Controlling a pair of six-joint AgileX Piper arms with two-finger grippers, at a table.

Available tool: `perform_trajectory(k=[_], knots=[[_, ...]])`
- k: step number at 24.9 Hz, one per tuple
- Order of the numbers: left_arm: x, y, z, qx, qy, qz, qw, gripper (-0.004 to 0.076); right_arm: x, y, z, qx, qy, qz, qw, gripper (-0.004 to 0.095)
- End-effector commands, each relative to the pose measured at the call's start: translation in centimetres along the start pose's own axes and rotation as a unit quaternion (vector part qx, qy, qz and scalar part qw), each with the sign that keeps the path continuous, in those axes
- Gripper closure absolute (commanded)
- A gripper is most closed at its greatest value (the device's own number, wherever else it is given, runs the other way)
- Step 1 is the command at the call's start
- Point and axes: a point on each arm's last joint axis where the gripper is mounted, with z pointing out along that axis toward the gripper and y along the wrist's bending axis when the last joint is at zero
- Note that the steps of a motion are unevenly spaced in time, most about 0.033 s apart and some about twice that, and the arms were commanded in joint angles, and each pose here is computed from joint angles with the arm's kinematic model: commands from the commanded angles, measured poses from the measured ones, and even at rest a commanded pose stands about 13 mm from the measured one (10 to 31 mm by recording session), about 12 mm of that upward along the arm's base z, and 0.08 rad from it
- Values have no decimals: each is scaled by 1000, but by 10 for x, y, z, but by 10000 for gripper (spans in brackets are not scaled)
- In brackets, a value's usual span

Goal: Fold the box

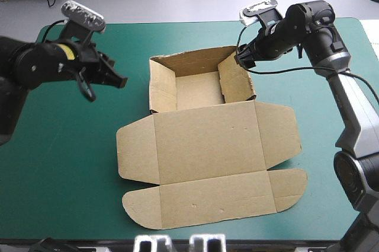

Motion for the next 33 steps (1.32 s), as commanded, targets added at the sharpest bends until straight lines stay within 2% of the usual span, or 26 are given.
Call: perform_trajectory(k=[1, 10, 18, 20, 21, 22, 23, 24, 25, 27, 30, 33], knots=[[39, -7, -24, -1, 22, 15, 1000, 732, -3, -1, -15, 5, -16, -8, 1000, 176], [126, -24, -7, 13, 115, -14, 993, 733, -4, -8, 43, -1, 27, -3, 1000, 176], [148, -28, -13, 11, 115, -14, 993, 734, 1, -15, 110, -9, 69, 5, 998, 179], [149, -28, -16, 9, 109, -14, 994, 734, 3, -15, 126, -20, 78, 12, 997, 263], [149, -28, -17, 9, 108, -14, 994, 734, 3, -13, 130, -32, 76, 18, 996, 402], [149, -28, -17, 9, 108, -14, 994, 734, 3, -12, 130, -36, 73, 18, 997, 474], [149, -28, -17, 9, 108, -14, 994, 734, 1, -11, 129, -42, 67, 9, 997, 663], [149, -28, -17, 9, 108, -14, 994, 734, 0, -11, 128, -43, 64, 5, 997, 737], [149, -28, -17, 9, 108, -14, 994, 734, -1, -11, 125, -43, 64, -7, 997, 916], [149, -28, -17, 9, 108, -14, 994, 734, -5, -13, 121, -30, 56, -26, 998, 932], [149, -28, -17, 9, 108, -14, 994, 734, -12, -25, 110, 26, 46, -53, 997, 932], [150, -27, -16, 6, 111, -13, 994, 734, -17, -62, 88, 110, 34, -53, 992, 932]])
